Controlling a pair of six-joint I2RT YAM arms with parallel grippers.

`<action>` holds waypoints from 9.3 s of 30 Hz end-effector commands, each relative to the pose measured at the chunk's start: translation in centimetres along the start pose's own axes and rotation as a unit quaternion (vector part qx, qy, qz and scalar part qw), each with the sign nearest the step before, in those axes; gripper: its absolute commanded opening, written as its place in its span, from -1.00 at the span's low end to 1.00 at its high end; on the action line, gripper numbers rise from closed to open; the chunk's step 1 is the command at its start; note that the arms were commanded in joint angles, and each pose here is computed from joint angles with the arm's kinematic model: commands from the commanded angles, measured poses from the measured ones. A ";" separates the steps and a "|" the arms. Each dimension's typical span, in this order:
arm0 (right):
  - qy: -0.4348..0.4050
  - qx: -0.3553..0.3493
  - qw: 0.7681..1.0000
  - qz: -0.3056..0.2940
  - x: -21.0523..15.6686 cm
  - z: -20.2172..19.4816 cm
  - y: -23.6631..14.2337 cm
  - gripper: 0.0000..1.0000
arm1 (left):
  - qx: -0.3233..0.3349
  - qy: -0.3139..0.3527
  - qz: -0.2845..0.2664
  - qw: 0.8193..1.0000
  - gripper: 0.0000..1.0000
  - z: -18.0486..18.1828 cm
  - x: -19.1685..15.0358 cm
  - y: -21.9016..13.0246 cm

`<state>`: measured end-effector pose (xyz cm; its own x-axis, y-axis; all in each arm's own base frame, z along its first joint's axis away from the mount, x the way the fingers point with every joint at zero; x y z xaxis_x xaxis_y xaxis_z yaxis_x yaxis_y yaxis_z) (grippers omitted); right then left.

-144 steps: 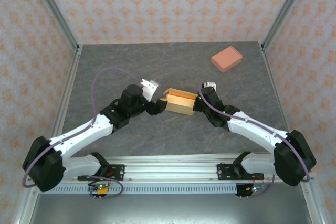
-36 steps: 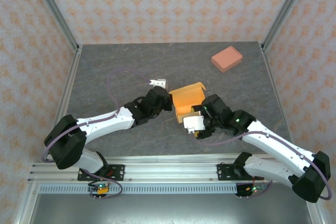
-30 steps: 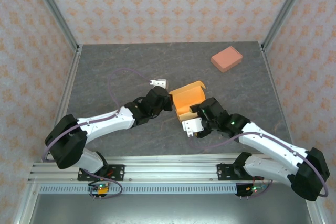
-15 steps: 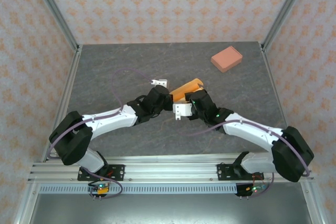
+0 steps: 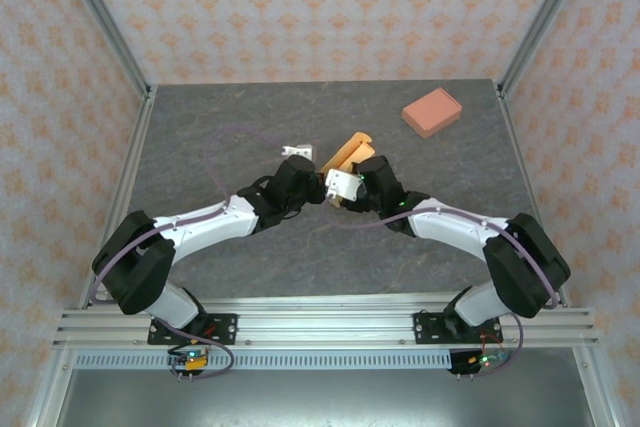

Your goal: Fold the paper box

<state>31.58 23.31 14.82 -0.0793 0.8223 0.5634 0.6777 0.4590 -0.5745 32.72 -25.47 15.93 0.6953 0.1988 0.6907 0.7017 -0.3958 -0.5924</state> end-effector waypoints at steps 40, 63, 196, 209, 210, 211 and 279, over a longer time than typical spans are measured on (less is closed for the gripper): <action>0.794 0.048 0.595 0.119 -3.6 -3.9 0.6 -0.50 | -0.023 -0.077 0.003 0.997 -0.95 1.8 0.6 0.9; 0.788 -0.046 0.587 0.179 -8.0 -8.8 -3.9 -0.01 | -0.015 -0.164 0.033 0.986 -0.93 4.7 -1.3 5.2; 0.843 -0.066 0.529 0.076 -10.4 -13.8 -6.7 0.99 | -0.075 0.420 -0.044 0.903 -0.94 -0.8 4.7 -4.0; 0.832 0.004 0.544 0.107 -10.0 -11.6 -5.7 0.87 | -0.085 0.384 -0.077 0.916 0.66 -0.7 6.8 -4.2; 0.831 0.009 0.546 0.108 -9.9 -11.6 -5.6 0.86 | -0.093 0.360 -0.094 0.924 0.68 -0.9 7.0 -4.9; 0.833 0.010 0.543 0.109 -9.8 -11.8 -5.5 0.86 | -0.091 0.332 -0.110 0.933 0.71 -0.8 7.4 -5.5; 0.901 0.076 0.348 0.248 -8.7 0.3 -2.5 0.09 | 0.046 -0.551 0.140 0.821 0.05 -2.4 -4.8 0.4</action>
<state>30.46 15.25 10.61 0.7120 -0.6509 -0.2634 0.1954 0.5440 -0.8160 29.46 -27.75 12.39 0.5345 0.8176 -0.2141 0.4469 -0.4884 -0.7495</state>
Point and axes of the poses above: each hand's point on the last joint's axis, 136 mm out from that joint toward the fingers, its own y axis out along the fingers, its own z axis along the line the jaws close on, x = y × z, the point moved 3 cm from there along -y, back along the fingers, and after that the axes turned 1 degree about -y, right-handed, at the moved point
